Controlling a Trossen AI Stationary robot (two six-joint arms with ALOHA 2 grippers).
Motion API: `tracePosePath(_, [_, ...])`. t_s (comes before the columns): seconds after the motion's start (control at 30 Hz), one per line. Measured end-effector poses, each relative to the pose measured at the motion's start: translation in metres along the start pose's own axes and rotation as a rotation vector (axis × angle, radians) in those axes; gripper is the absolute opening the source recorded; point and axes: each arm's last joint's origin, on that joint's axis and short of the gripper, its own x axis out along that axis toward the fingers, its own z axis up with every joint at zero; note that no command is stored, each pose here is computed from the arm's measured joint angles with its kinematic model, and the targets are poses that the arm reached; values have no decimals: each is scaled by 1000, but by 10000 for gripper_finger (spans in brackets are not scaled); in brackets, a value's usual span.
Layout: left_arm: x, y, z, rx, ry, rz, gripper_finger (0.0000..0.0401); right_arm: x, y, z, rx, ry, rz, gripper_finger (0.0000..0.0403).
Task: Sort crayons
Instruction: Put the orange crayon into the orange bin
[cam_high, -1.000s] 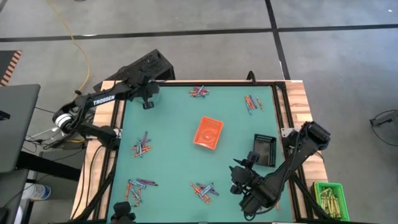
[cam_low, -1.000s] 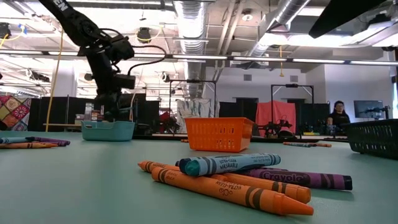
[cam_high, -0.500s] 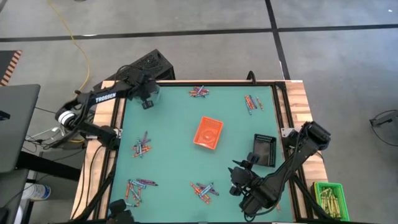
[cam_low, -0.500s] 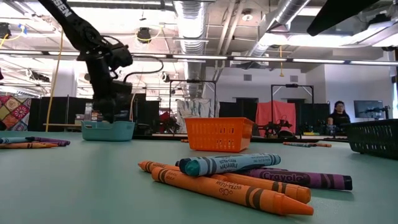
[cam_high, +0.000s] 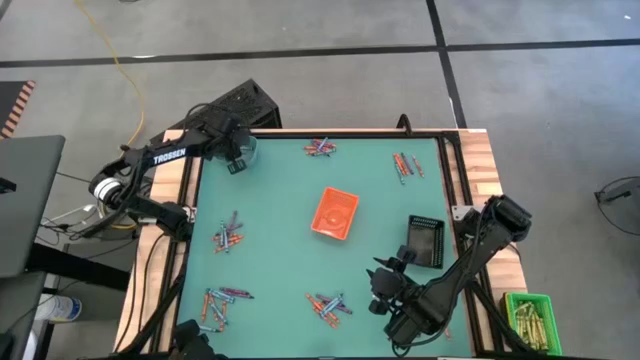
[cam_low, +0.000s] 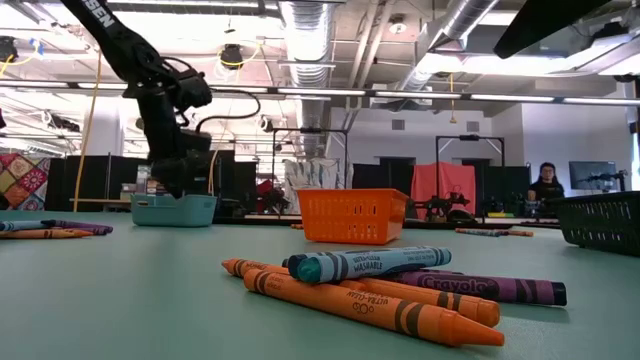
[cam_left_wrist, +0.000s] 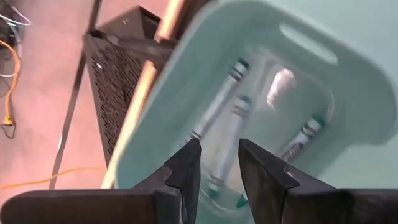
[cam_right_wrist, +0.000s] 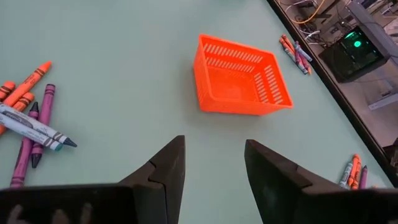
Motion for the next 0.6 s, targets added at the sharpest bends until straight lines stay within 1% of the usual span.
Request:
tracePosePath(0.17, [-17, 1, 7, -24, -78, 42, 100, 0, 0, -3, -9, 84, 32, 175])
tracePosePath(0.33, [-46, -2, 16, -51, -210, 72, 100, -1, 1, -6, -18, 181, 72, 175])
tracePosePath(0.47, [-73, -10, 21, -64, -326, 51, 100, -4, 1, -10, -38, 231, 85, 175])
tracePosePath(0.6, [-97, -23, 25, -71, -438, -12, 100, -8, 2, -14, -47, 289, 120, 175])
